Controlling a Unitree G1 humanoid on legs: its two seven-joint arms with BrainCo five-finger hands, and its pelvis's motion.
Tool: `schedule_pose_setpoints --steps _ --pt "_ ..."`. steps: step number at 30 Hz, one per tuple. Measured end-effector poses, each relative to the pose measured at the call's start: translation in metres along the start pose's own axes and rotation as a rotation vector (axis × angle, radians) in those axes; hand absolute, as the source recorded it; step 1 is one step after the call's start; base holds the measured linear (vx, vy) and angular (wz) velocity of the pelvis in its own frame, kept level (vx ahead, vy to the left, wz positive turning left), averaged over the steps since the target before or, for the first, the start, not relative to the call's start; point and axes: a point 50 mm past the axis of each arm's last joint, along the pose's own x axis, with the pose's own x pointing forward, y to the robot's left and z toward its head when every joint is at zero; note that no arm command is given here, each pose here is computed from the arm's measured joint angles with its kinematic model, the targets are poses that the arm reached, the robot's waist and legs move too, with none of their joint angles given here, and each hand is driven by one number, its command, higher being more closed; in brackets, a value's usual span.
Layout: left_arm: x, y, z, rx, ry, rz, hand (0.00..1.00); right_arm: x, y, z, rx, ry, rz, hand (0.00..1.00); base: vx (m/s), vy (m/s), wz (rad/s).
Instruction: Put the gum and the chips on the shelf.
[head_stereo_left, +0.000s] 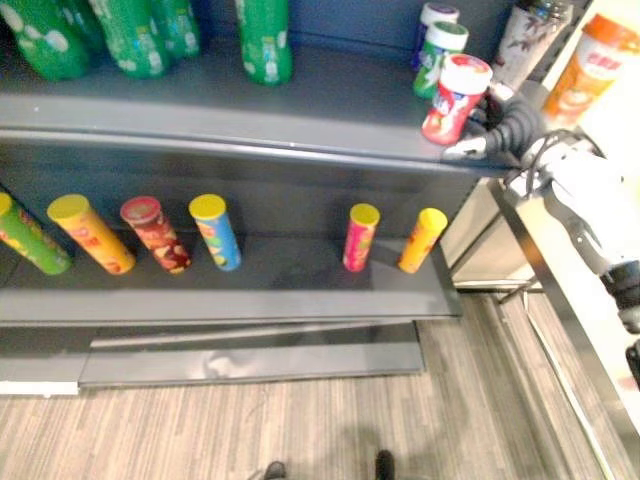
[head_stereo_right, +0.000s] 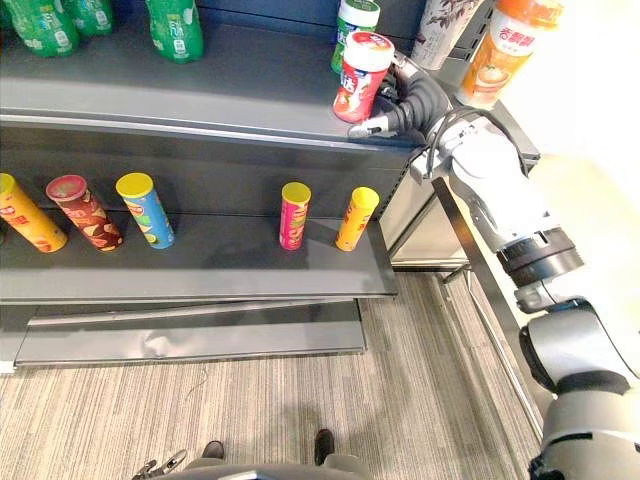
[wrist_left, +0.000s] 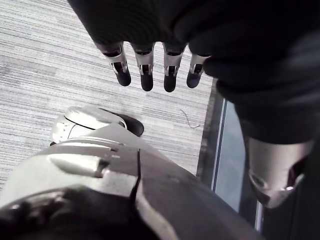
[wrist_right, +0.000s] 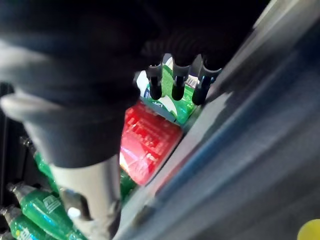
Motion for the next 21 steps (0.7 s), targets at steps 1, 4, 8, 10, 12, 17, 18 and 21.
schedule_pose_setpoints --steps 1,4,8,10,12,17,18,21 --pt "0.0 0.0 0.0 0.0 0.0 0.0 0.0 -0.007 -0.001 0.001 0.004 -0.006 0.004 0.0 0.0 0.0 0.0" --pt "0.0 0.0 0.0 -0.003 0.002 0.002 0.0 -0.026 -0.004 0.0 0.025 -0.013 0.001 0.0 0.0 0.0 -0.04" --pt "0.0 0.002 0.0 -0.019 0.003 0.012 0.0 -0.052 -0.011 -0.004 0.09 -0.025 -0.055 0.0 -0.01 0.003 -0.12" --pt "0.0 0.003 -0.002 -0.025 0.011 0.016 0.0 -0.061 -0.014 0.0 0.113 -0.054 -0.079 0.0 -0.02 0.006 -0.06" --pt "0.0 0.004 -0.002 -0.027 0.017 0.018 0.0 -0.071 -0.018 0.009 0.126 -0.116 -0.106 0.0 -0.01 0.007 -0.13" --pt "-0.001 0.005 -0.004 -0.05 0.02 0.03 0.0 -0.089 -0.032 0.022 0.106 -0.196 -0.189 0.0 0.01 0.006 -0.12" --pt "0.0 0.004 -0.003 -0.054 0.02 0.031 0.0 -0.091 -0.033 0.024 0.103 -0.204 -0.199 0.0 0.01 0.004 -0.04" --pt "-0.001 0.002 -0.006 -0.066 0.026 0.033 0.0 -0.099 -0.042 0.036 0.092 -0.279 -0.264 0.0 0.0 -0.001 -0.01"
